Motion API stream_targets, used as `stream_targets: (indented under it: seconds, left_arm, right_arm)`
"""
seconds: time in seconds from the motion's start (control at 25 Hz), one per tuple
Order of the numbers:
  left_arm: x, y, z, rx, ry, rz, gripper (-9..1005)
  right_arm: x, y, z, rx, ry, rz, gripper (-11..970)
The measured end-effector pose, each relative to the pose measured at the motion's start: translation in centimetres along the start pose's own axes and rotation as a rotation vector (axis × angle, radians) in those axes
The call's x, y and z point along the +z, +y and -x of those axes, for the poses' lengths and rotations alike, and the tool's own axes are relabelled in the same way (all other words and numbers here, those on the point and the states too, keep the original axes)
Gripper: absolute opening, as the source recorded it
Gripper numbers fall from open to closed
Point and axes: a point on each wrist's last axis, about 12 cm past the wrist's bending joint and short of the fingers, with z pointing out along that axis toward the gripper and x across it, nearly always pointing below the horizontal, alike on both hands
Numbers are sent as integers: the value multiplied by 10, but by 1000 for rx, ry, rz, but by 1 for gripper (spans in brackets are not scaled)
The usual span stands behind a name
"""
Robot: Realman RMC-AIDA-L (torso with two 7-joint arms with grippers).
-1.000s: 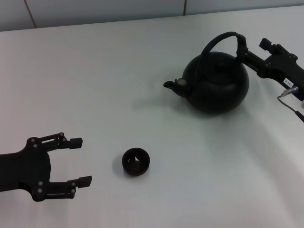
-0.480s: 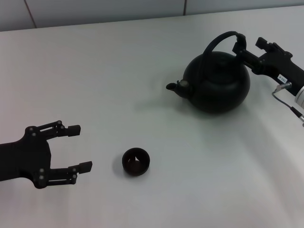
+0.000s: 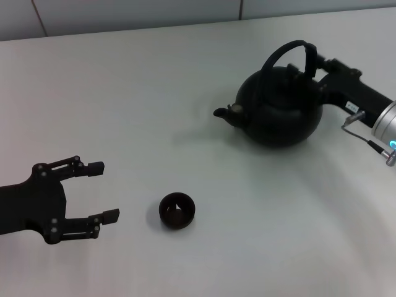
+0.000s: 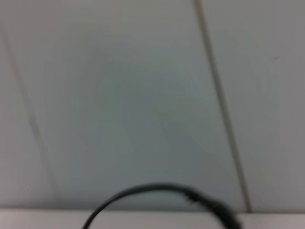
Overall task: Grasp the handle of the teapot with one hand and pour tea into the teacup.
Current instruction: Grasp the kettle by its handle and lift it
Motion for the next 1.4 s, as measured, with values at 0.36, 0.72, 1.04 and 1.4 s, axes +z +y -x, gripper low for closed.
stream_targets:
  seconds: [0.36,0.72,1.04,1.4]
  left_arm:
    - [0,0,-1,4,2,7,843]
    - [1,2,-2,4,10,24,842]
    - [1,3,-2,4,13,28,842]
    - [1,2,-3,1,18,26,843]
  right_arm:
    - [-1,-2,1,3,-13,-13,498]
    - [-3,-3,3,6,-35,-29,196]
    - [-1,-2,3,18,-57,-45,132]
    - [-11,-4,6,-6,-85,-23,131]
